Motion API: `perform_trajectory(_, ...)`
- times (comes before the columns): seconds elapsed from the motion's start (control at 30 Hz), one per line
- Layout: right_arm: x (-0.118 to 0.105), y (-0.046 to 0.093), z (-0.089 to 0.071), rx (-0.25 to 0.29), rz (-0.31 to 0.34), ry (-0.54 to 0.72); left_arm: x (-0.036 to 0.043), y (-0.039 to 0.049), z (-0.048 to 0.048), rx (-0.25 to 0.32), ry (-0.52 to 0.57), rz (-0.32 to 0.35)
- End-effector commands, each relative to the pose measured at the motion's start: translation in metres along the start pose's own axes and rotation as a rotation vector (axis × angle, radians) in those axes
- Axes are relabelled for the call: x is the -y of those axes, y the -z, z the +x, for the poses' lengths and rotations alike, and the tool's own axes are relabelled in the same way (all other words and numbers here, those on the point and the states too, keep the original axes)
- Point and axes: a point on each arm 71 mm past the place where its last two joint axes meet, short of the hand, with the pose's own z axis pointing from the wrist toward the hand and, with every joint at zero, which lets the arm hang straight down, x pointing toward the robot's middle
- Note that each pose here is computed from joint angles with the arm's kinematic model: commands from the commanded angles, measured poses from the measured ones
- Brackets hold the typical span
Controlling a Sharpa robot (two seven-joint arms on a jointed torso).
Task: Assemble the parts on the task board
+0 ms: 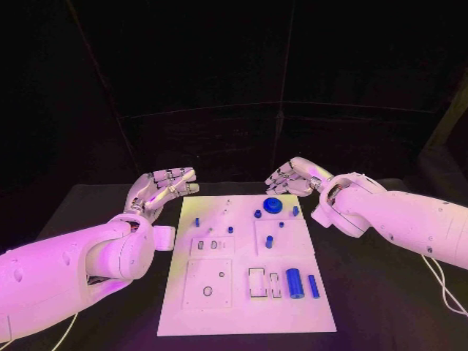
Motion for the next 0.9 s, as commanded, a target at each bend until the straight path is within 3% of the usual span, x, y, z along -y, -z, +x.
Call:
perform_trajectory(0.03, -0.006, -0.003, 0.006, -0.071, -0.006, 0.266, 0.0031, 0.0041, 0.009, -0.066, 0.023, 0.0)
perform_trajectory(0.2, -0.012, -0.006, 0.012, -0.104, -0.011, 0.397, 0.0069, 0.0116, 0.0153, -0.121, 0.037, 0.0)
perform_trajectory(0.4, -0.02, -0.009, 0.019, -0.126, -0.028, 0.486, 0.0087, 0.0151, 0.0172, -0.149, 0.048, 0.0)
perform_trajectory(0.9, -0.026, -0.017, 0.023, -0.165, -0.012, 0.562, 0.0087, 0.0164, 0.0207, -0.179, 0.064, -0.014)
